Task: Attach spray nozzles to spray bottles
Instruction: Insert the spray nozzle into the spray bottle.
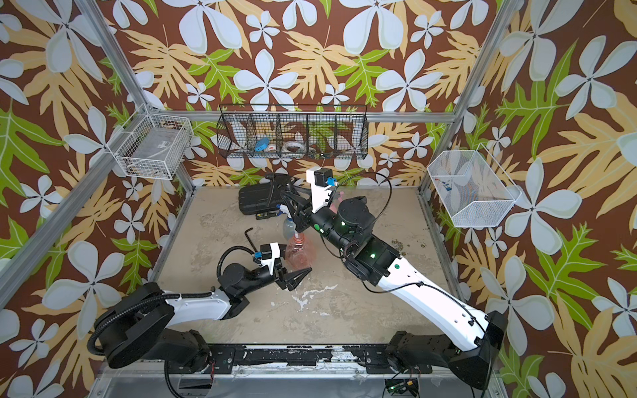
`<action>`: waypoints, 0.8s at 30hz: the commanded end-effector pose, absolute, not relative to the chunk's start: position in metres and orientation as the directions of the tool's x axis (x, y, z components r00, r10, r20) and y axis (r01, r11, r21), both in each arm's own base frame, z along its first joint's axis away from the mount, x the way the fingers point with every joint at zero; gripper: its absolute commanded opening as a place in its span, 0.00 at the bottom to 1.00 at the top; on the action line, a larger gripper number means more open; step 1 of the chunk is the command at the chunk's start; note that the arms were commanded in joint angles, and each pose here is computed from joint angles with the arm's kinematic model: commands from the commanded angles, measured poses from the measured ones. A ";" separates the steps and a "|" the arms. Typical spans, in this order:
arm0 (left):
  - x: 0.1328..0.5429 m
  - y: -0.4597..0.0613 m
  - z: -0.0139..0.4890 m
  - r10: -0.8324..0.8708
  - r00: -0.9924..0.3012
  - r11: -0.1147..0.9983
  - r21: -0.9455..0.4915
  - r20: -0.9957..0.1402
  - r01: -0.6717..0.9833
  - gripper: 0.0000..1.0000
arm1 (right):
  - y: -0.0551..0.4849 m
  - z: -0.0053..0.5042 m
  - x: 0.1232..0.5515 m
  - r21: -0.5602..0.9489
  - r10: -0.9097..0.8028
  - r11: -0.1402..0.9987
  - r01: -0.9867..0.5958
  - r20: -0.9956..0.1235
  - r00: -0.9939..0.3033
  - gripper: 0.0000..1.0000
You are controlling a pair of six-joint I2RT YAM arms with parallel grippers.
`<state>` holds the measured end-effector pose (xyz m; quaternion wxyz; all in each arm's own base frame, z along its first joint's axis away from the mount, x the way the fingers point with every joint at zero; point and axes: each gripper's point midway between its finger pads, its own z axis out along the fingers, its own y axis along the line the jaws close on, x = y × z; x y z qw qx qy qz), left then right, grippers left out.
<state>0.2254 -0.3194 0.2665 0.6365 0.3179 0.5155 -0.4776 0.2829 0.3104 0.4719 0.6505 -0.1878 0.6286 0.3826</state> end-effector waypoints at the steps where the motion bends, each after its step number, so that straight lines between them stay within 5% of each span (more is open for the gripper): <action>1: 0.220 -0.320 0.279 -0.312 0.025 0.314 -0.079 -0.950 0.946 0.64 | 0.305 0.483 0.281 0.219 0.286 0.645 -0.733 -0.958 -0.035 0.12; 24: 0.237 -0.325 0.308 -0.295 0.066 0.349 -0.043 -0.953 0.936 0.62 | 0.290 0.454 0.247 0.152 0.231 0.708 -0.690 -0.973 0.022 0.19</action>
